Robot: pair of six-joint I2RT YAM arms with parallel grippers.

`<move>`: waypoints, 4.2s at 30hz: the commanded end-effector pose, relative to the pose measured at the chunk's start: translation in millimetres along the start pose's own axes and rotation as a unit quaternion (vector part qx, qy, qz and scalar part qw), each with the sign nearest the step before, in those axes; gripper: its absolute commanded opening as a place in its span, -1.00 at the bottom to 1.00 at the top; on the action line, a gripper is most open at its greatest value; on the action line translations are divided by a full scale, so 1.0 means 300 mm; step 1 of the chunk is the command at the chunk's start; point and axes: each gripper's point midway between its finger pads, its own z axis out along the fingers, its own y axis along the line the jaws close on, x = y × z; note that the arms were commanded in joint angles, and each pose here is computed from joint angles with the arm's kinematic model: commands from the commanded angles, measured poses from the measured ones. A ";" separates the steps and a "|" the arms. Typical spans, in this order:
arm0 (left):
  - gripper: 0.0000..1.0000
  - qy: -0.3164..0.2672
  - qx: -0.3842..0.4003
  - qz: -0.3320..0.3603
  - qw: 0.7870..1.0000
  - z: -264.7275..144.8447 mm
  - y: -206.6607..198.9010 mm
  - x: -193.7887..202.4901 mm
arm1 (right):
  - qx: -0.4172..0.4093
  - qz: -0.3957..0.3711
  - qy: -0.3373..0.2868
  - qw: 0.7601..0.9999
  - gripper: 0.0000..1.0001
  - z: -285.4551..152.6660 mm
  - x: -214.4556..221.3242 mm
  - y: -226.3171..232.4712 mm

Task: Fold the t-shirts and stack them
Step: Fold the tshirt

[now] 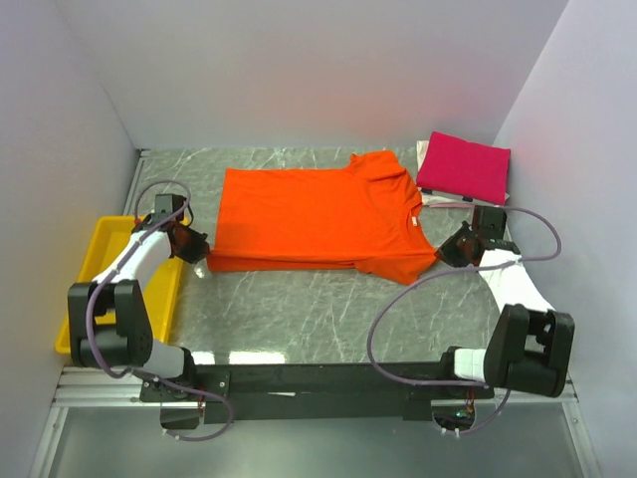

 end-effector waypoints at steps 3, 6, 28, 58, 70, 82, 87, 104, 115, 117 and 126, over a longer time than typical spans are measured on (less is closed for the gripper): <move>-0.99 -0.018 0.013 0.010 1.000 0.015 -0.104 -0.057 | -0.014 0.005 -0.026 1.000 -1.00 0.036 -0.097 0.051; -0.99 -0.016 0.008 0.011 1.000 0.037 -0.125 -0.061 | -0.018 0.007 -0.023 1.000 -1.00 0.053 -0.110 0.067; -0.99 -0.002 -0.016 0.036 0.999 0.130 -0.222 -0.038 | -0.007 0.015 -0.016 1.000 -1.00 0.137 -0.157 0.082; 0.65 -0.041 0.014 0.026 0.999 -0.007 -0.174 -0.050 | -0.022 -0.044 -0.051 0.998 0.55 0.006 -0.044 0.118; 0.60 -0.001 0.034 0.052 0.998 0.005 -0.127 0.079 | -0.014 -0.058 -0.017 0.998 -0.04 0.068 0.190 0.058; 0.55 0.013 0.038 0.059 0.997 0.027 -0.132 0.101 | -0.008 -0.061 -0.022 0.998 -0.86 0.108 0.168 0.101; 0.55 0.012 0.035 0.060 0.998 0.031 -0.132 0.099 | -0.027 -0.072 -0.019 0.997 -0.95 0.089 0.123 0.192; 0.55 0.023 0.010 0.066 0.998 0.075 -0.106 0.119 | -0.058 -0.069 0.024 0.996 -0.98 0.195 -0.027 0.427; 0.56 0.021 0.000 0.066 0.998 0.082 -0.092 0.120 | -0.067 -0.033 0.034 0.997 -1.00 0.313 -0.099 0.489; 0.56 0.022 -0.002 0.065 0.998 0.087 -0.086 0.123 | -0.067 -0.023 0.035 0.997 -1.00 0.327 -0.118 0.500; 0.57 0.024 -0.016 0.063 0.998 0.106 -0.063 0.129 | -0.061 0.021 0.021 0.998 -1.00 0.368 -0.168 0.485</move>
